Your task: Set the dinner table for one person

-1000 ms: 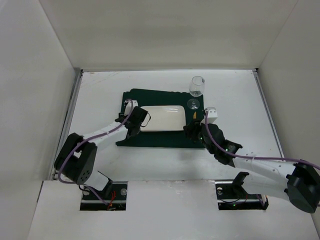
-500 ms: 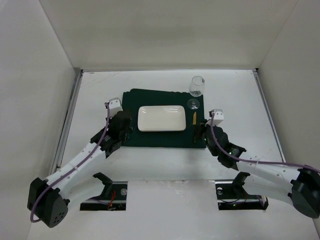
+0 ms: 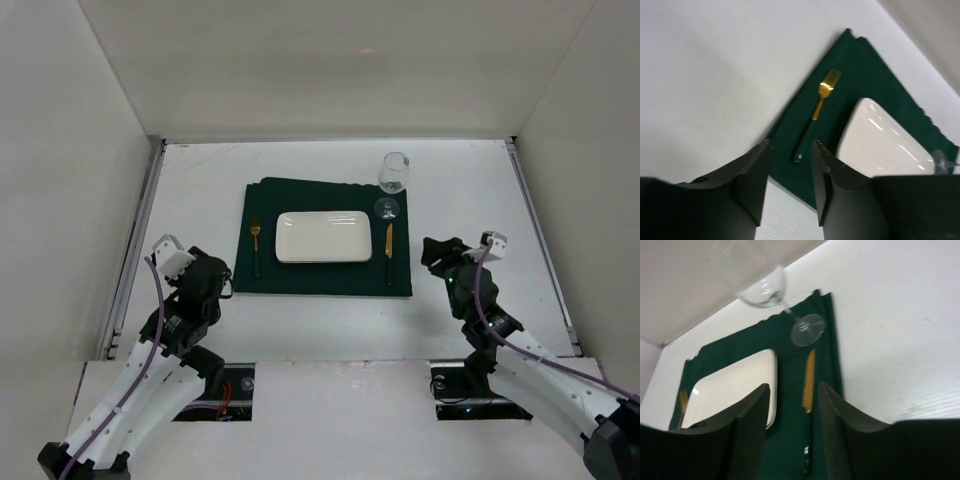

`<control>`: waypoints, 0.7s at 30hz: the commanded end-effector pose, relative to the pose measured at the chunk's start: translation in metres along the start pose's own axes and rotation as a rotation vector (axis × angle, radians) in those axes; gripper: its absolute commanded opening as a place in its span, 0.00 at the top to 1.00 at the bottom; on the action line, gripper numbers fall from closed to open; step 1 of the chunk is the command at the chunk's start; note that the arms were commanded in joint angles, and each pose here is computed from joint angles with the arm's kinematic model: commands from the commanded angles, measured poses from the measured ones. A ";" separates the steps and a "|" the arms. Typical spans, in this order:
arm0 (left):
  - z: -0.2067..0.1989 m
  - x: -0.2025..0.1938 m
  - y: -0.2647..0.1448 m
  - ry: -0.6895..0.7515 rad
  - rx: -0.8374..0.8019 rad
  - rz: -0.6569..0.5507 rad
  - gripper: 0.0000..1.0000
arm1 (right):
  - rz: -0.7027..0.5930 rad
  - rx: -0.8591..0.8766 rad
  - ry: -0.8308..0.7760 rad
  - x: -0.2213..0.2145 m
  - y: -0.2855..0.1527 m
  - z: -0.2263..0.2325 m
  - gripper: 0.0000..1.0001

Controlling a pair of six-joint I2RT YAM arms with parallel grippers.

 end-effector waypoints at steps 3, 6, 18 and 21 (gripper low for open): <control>0.038 -0.015 0.011 -0.049 0.149 0.037 0.61 | -0.073 -0.042 0.147 0.016 0.002 -0.020 0.39; 0.040 -0.021 0.019 -0.070 0.149 0.060 0.59 | -0.064 -0.032 0.161 0.014 0.003 -0.021 0.36; 0.049 -0.027 0.032 -0.064 0.198 0.079 0.46 | -0.016 -0.022 0.144 0.006 0.010 -0.015 0.34; 0.050 -0.022 0.035 -0.083 0.207 0.065 0.45 | -0.022 -0.020 0.147 0.007 0.009 -0.015 0.33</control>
Point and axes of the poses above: each gripper's point midway between its finger pads, its own y axis out along the fingers, its own z axis along the line the jaws close on, x = y × z, the point moved 2 cm from there along -y, back along the fingers, and after that the axes turned 14 degrees about -y, right-handed, at the moved point
